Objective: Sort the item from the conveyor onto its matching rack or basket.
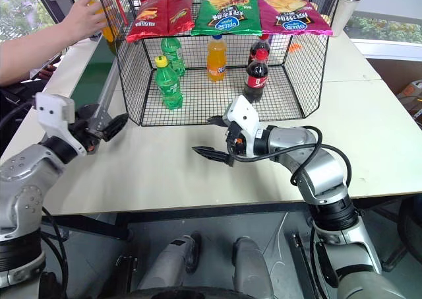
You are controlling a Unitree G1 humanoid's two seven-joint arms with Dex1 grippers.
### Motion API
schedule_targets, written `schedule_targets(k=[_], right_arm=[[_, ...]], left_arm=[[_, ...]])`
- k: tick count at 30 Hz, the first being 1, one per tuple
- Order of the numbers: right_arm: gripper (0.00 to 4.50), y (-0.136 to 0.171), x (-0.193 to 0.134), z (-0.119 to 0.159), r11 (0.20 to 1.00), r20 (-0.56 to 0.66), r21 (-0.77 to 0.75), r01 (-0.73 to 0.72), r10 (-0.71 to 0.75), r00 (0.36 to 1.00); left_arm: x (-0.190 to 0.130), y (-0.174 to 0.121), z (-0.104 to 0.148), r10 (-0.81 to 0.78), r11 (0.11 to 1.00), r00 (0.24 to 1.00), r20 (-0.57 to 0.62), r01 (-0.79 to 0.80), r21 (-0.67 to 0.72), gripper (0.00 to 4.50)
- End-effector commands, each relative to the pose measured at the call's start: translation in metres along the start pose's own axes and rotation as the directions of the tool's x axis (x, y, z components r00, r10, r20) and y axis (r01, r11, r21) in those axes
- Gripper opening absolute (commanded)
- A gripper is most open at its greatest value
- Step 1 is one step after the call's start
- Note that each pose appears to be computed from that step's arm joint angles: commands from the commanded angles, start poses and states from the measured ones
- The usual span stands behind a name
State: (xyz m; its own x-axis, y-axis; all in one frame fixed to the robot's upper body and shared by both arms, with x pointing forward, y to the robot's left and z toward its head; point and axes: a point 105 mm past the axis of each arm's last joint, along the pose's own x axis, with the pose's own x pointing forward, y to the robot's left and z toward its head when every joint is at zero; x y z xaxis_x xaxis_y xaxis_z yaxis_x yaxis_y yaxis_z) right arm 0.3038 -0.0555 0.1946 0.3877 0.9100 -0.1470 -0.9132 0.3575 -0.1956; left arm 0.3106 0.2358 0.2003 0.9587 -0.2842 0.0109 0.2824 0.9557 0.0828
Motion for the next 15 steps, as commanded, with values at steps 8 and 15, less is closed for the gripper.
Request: schedule_targets(k=[8, 15], right_arm=[[4.41, -0.007, 0.011, 0.022, 0.999, 0.125, 0.001, 0.039, -0.038, 0.991], [4.41, -0.004, 0.012, 0.016, 1.000, 0.110, -0.001, 0.026, -0.026, 0.994]], left_arm=[[-0.027, 0.049, -0.003, 0.209, 0.973, 0.978, 0.020, -0.206, -0.103, 4.50], [-0.037, 0.068, -0.017, 0.304, 0.943, 0.953, -0.007, -0.302, -0.140, 4.50]])
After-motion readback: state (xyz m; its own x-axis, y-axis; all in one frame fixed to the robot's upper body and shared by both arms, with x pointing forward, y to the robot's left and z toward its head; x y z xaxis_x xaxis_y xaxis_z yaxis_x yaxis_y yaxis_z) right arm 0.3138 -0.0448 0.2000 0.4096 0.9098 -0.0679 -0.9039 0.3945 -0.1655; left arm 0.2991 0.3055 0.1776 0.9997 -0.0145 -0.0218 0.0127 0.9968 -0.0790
